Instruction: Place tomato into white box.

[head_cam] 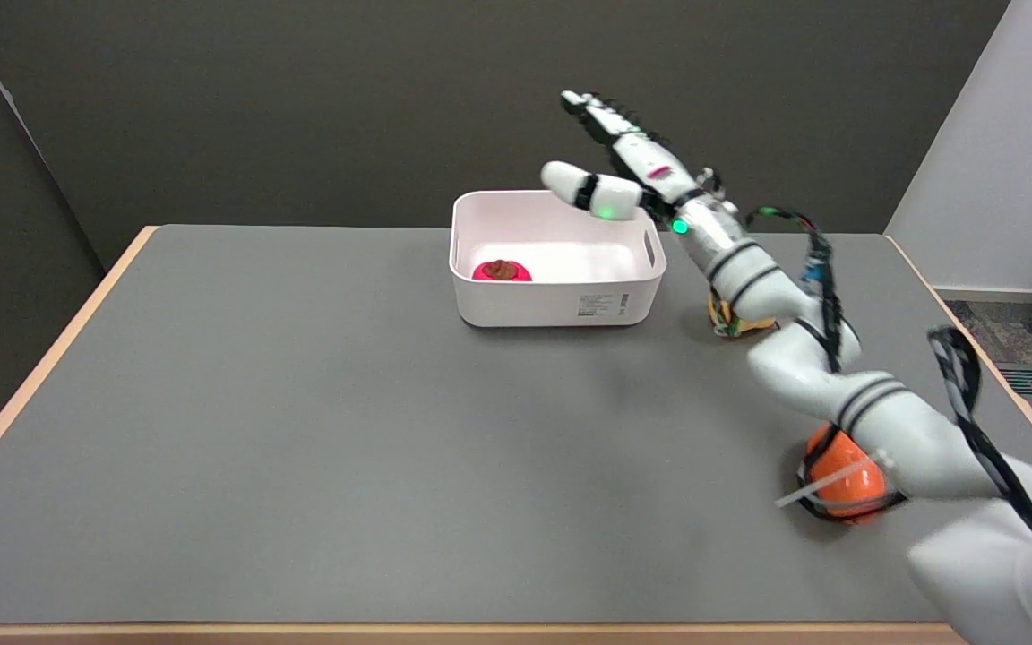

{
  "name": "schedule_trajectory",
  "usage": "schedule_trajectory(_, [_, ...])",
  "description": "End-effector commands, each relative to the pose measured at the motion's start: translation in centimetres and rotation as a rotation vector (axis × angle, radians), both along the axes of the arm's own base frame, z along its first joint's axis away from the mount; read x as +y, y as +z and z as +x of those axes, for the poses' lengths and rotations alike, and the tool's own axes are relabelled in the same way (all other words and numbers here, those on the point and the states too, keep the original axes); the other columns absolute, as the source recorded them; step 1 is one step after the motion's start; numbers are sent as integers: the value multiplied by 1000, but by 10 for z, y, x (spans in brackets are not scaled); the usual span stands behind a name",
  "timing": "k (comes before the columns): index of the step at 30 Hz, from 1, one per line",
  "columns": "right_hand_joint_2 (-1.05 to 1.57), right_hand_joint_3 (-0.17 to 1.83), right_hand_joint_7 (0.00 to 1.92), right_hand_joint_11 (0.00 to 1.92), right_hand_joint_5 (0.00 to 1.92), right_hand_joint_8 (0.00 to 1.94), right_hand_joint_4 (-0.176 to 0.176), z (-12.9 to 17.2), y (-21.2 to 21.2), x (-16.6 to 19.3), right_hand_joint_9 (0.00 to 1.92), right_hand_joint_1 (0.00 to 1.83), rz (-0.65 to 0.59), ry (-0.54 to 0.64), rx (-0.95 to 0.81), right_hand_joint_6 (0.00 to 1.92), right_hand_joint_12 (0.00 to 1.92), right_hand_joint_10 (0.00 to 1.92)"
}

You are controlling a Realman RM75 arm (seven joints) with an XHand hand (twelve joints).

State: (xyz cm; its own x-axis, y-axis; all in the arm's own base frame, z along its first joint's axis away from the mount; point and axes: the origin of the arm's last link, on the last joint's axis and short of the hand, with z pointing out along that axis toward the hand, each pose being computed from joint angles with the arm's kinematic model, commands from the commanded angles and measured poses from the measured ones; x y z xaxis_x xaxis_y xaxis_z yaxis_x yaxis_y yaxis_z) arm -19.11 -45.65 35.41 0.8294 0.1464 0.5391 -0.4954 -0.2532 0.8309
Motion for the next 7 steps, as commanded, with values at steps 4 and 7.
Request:
schedule_trajectory(4, [614, 815, -1, -1, 17, 28, 71, -2, 101, 140, -1, 122, -294, 186, -199, 242, -1, -1])
schedule_trajectory(7, [617, 817, -1, -1, 21, 37, 70, -4, 105, 146, -1, 129, -316, 196, -195, 242, -1, -1])
